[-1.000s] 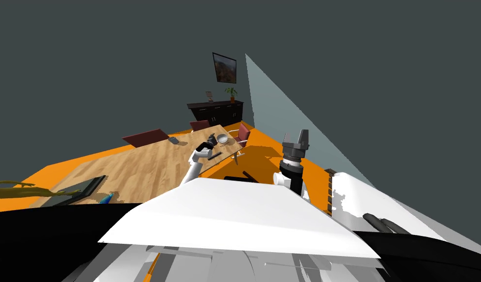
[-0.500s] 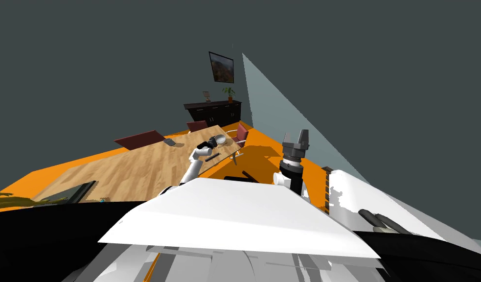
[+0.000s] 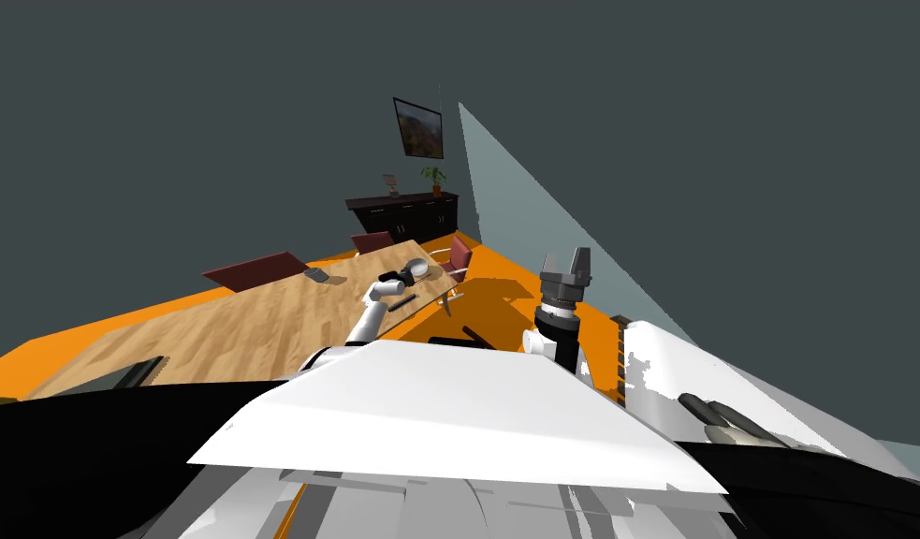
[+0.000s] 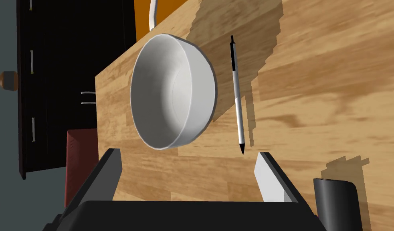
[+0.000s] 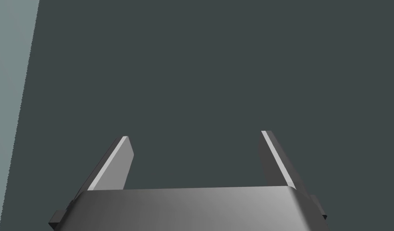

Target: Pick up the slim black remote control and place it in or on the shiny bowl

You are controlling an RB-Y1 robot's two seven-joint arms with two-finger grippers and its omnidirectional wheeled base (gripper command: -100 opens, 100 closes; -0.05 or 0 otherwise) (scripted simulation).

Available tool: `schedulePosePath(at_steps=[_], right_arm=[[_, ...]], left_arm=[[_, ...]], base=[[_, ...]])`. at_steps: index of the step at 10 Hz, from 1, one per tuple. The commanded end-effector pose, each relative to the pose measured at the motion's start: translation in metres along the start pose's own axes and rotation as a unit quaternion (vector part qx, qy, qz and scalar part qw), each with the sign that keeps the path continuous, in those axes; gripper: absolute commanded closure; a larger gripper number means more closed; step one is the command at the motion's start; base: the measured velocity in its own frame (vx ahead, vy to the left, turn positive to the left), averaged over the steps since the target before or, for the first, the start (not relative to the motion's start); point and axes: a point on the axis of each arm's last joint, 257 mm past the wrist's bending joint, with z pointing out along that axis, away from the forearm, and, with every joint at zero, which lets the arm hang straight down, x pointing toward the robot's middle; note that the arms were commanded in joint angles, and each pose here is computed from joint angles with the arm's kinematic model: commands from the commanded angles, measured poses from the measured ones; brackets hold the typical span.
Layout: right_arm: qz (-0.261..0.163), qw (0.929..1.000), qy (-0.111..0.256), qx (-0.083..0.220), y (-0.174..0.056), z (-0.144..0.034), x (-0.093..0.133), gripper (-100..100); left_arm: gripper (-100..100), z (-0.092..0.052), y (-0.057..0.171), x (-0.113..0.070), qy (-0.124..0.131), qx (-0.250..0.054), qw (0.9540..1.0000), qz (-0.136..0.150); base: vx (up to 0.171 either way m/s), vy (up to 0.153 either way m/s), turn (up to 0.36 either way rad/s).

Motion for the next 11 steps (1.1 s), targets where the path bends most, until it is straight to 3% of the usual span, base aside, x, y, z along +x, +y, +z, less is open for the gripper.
schedulePosePath(at_steps=[1, 5, 7, 11], right_arm=[[0.000, 1.0000, 0.000, 0.000, 0.000, 0.000, 0.000, 0], [0.000, 1.0000, 0.000, 0.000, 0.000, 0.000, 0.000, 0], [0.000, 1.0000, 0.000, 0.000, 0.000, 0.000, 0.000, 0], [0.000, 1.0000, 0.000, 0.000, 0.000, 0.000, 0.000, 0]], left_arm=[[-100, 0.001, 0.008, -0.007, -0.007, -0.019, 0.9998, -0.003], [-100, 0.009, 0.041, -0.037, -0.041, -0.093, 0.9945, -0.021], [-100, 0.009, 0.056, -0.052, -0.058, -0.128, 0.9895, -0.031], [-100, 0.004, 0.086, -0.081, -0.092, -0.196, 0.9750, -0.052]], base=[[0.009, -0.009, -0.006], [0.018, -0.019, -0.039], [0.015, -0.009, -0.025], [0.025, -0.009, -0.018]])
